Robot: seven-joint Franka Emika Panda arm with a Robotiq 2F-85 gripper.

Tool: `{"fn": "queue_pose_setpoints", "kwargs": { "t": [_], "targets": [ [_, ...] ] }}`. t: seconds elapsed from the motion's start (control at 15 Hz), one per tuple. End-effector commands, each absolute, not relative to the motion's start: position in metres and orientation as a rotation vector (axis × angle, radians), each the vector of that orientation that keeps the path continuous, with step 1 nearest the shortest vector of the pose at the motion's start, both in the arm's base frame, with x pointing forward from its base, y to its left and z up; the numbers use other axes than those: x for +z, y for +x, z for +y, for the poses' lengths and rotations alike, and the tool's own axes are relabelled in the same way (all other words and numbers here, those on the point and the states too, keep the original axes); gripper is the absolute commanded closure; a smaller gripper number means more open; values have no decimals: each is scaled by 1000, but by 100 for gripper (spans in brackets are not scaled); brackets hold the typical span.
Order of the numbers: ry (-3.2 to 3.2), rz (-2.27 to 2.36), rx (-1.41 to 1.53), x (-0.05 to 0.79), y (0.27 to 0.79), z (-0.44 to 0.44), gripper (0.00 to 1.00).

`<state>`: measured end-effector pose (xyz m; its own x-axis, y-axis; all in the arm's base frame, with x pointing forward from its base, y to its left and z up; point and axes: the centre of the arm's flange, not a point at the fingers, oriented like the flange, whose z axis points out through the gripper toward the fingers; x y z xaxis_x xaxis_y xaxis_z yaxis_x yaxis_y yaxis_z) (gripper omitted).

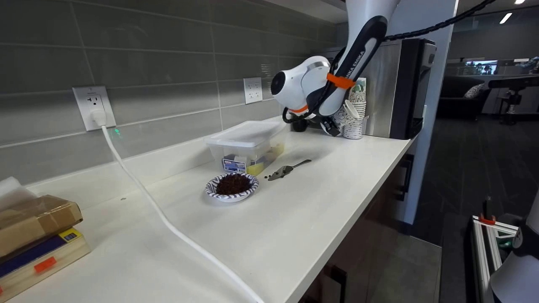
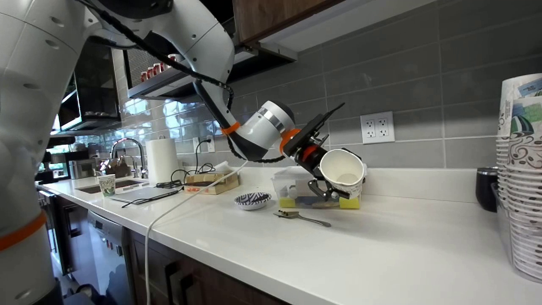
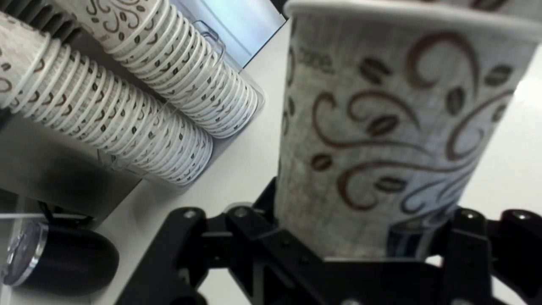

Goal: Flip the two paper cups

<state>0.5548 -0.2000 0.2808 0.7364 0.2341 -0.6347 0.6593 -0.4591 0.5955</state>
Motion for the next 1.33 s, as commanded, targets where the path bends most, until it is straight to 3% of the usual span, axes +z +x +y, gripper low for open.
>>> {"fn": "queue_pose_setpoints", "kwargs": {
  "t": [0.0, 1.27],
  "targets": [
    [2125, 502, -448, 289, 540, -220, 65],
    [1987, -254, 468, 266, 529, -247, 65]
  ]
}}
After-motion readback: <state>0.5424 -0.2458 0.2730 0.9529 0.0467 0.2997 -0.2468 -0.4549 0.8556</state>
